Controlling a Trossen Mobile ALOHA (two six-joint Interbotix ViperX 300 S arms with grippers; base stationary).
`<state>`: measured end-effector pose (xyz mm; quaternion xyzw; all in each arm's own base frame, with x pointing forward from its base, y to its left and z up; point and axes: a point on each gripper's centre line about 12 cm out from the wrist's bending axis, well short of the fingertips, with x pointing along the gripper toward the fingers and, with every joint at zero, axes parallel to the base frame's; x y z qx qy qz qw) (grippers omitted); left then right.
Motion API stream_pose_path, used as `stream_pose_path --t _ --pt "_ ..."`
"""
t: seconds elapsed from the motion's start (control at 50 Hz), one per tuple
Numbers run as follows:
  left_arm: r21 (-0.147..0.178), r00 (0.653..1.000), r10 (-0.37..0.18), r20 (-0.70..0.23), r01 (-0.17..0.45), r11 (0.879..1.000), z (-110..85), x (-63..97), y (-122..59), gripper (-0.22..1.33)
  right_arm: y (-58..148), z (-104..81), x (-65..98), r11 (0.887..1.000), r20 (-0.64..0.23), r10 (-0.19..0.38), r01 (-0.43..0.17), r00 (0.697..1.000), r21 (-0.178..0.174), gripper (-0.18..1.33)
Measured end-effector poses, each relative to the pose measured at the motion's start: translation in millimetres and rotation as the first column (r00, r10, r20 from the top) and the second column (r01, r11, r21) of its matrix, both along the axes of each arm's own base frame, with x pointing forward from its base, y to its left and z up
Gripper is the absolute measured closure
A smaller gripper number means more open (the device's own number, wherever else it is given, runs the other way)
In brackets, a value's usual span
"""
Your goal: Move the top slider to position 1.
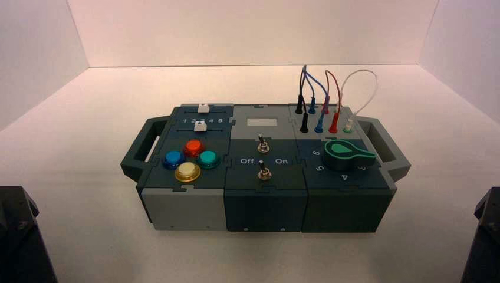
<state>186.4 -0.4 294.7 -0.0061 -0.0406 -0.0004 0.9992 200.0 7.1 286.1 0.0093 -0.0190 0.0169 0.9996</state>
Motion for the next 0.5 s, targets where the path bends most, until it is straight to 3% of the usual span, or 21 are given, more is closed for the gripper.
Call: stream_pose_path --t 0.5 --pt "0.000 1.000 -0.001 -0.029 0.001 1.000 -3.0 0.3 -0.1 1.27 0.4 -2.2 0.5 1.000 -0.017 0.002 -0.002 1.000 -0.001 1.29"
